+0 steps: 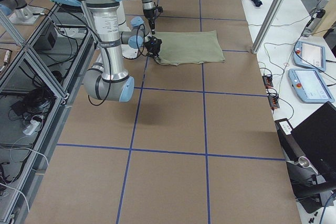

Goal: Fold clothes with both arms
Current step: 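Close both grippers on the shirt's near corners, then lift the near edge with both grippers and fold it toward the far edge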

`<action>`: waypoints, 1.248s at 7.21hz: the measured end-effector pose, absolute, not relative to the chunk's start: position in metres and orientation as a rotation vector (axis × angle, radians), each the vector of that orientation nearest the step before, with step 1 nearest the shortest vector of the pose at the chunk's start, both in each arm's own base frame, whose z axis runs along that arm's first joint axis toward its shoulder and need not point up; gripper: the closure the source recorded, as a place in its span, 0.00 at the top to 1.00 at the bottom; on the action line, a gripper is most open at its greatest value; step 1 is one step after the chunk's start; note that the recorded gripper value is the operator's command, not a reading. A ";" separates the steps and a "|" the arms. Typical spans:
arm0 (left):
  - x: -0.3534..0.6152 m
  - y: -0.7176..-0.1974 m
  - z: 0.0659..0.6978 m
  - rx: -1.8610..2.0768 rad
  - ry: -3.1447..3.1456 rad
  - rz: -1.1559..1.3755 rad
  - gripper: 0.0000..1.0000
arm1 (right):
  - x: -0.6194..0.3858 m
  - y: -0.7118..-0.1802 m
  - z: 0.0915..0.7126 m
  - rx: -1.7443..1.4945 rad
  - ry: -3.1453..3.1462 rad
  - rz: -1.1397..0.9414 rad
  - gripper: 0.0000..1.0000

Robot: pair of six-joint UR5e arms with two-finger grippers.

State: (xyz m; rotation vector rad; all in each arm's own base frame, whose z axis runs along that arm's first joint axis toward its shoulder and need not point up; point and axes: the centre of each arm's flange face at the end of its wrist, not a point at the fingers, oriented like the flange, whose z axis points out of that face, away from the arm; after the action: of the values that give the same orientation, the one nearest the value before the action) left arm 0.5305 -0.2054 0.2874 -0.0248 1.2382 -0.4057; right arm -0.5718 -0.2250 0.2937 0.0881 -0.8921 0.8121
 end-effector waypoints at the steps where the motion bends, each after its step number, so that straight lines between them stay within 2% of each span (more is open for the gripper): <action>1: 0.527 -0.208 0.283 -0.016 1.247 -0.395 0.00 | -0.564 -0.227 0.283 0.086 -0.906 0.821 0.00; 3: 0.496 -0.216 0.252 0.027 1.299 -0.314 0.00 | -0.524 -0.226 0.245 0.085 -0.907 0.828 0.00; 7: 0.374 -0.219 0.154 -0.032 1.323 -0.222 0.00 | -0.424 -0.187 0.162 0.042 -0.873 0.801 0.00; 9: 0.394 -0.246 0.142 0.017 1.275 -0.212 0.00 | -0.443 -0.216 0.161 0.103 -0.845 0.787 0.00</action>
State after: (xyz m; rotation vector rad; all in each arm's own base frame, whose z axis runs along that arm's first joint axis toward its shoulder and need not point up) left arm 0.3944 -0.2458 0.1422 0.0174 1.2754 -0.2115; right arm -0.4426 -0.2155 0.1608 0.1032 -0.8450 0.7865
